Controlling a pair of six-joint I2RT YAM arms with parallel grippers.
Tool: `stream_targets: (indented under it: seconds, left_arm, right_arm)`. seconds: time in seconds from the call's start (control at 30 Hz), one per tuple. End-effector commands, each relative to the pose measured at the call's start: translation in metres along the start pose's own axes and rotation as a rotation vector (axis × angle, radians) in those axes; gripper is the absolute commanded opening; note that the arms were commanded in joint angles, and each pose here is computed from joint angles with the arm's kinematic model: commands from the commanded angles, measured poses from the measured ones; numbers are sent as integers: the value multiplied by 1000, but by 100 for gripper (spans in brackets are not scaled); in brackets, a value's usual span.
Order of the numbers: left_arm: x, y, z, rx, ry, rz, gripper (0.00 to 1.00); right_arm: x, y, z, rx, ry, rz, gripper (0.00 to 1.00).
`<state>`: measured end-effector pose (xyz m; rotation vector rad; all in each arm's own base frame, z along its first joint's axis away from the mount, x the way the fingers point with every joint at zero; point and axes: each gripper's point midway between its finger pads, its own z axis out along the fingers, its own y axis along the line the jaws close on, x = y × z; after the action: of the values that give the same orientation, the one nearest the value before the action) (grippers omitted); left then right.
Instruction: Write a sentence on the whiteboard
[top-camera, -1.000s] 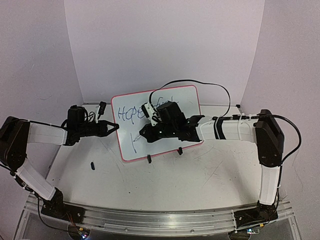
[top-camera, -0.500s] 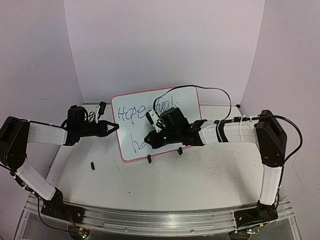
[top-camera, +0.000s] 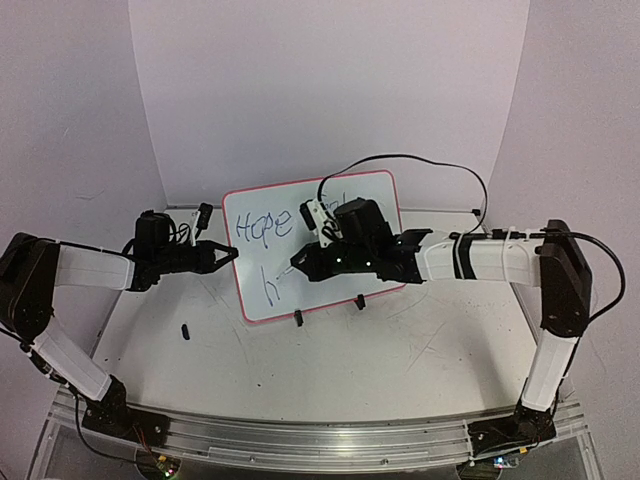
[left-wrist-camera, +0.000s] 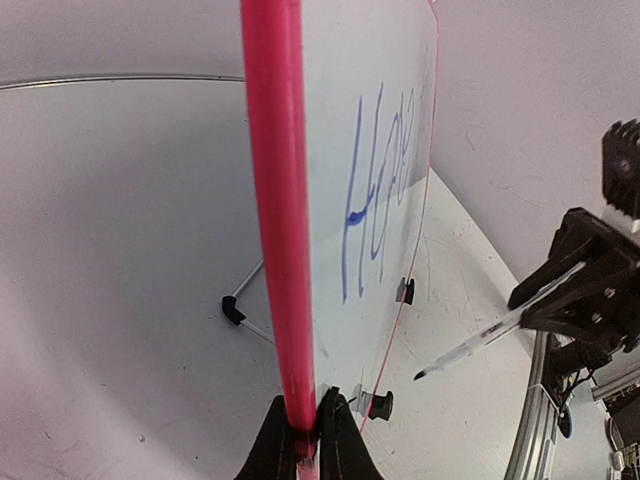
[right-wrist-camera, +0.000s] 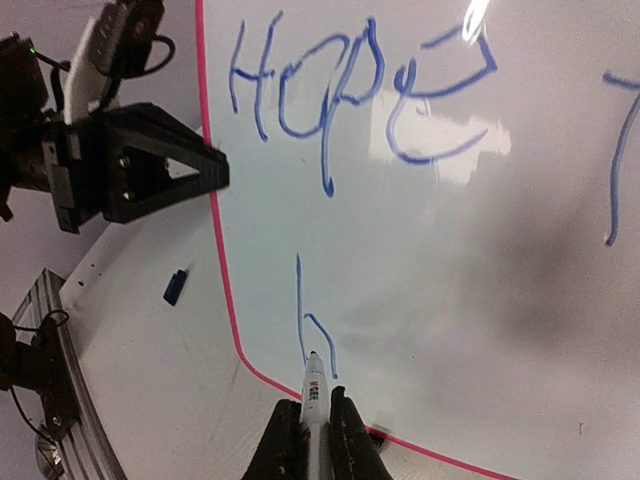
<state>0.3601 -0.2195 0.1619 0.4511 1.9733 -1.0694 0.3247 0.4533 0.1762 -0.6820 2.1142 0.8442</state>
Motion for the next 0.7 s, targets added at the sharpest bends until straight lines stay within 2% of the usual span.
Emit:
stream_targets:
  seconds: [0.0,0.67]
  left_arm:
    - [-7,26,3,-144,-21,53,0]
    - [-7,26,3,-145,-19,51,0]
  right_arm:
    - [-33,3,-20,-33,-97,9,0]
    - [-25,-11,-2,-46,-61,2,0]
